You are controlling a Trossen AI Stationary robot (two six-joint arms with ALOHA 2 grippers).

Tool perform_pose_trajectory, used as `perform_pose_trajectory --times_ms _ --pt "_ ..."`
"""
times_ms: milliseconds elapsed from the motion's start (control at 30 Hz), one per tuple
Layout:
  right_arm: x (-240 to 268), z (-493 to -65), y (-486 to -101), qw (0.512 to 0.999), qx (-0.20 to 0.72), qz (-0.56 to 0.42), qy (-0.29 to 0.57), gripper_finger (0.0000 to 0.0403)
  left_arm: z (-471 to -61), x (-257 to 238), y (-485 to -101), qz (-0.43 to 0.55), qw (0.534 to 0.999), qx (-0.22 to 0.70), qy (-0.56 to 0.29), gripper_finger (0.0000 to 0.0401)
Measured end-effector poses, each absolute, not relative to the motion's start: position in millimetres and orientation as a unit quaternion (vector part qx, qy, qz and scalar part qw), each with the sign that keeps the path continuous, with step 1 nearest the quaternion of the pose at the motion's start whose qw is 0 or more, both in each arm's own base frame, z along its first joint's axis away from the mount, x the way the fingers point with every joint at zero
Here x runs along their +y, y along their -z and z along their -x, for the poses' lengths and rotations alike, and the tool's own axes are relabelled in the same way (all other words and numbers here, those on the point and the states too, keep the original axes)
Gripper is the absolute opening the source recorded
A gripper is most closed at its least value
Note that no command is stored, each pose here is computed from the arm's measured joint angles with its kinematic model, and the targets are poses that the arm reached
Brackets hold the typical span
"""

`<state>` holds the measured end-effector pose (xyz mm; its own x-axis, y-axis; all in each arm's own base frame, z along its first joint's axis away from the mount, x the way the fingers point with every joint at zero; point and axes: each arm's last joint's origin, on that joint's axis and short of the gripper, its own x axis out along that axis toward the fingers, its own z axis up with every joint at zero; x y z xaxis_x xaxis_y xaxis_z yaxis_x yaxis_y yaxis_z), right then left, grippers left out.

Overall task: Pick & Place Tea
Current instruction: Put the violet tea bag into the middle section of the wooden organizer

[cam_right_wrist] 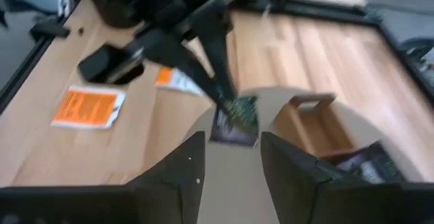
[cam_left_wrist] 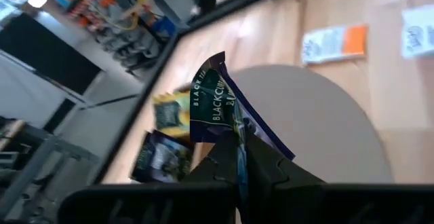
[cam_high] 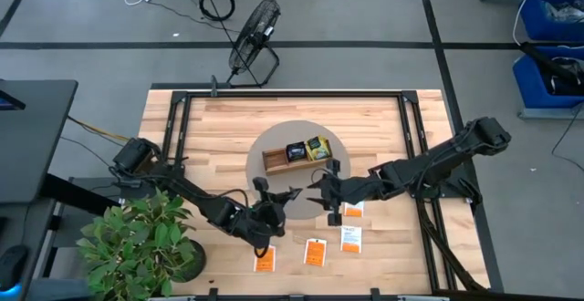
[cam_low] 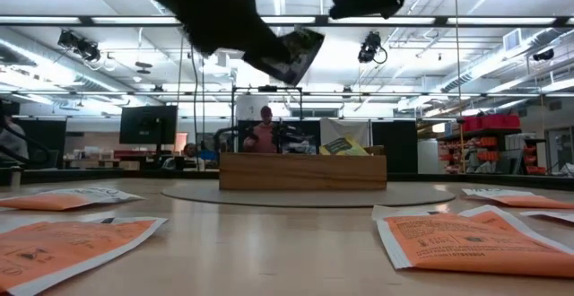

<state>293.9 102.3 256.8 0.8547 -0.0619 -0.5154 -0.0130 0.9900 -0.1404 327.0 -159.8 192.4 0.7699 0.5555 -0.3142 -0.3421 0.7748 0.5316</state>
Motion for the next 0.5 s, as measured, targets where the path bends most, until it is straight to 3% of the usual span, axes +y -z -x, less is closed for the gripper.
perform_pose_trajectory --times_ms 333,500 --pt "85.2 -302.0 -260.9 0.966 0.249 0.057 0.037 0.0151 -332.3 -162.7 -204.9 -0.251 0.909 0.191 -0.272 0.001" --pt "81.7 -305.0 -262.8 0.97 0.241 0.039 0.005 0.0151 -333.6 -163.3 -207.7 -0.251 0.91 0.182 -0.275 0.0016"
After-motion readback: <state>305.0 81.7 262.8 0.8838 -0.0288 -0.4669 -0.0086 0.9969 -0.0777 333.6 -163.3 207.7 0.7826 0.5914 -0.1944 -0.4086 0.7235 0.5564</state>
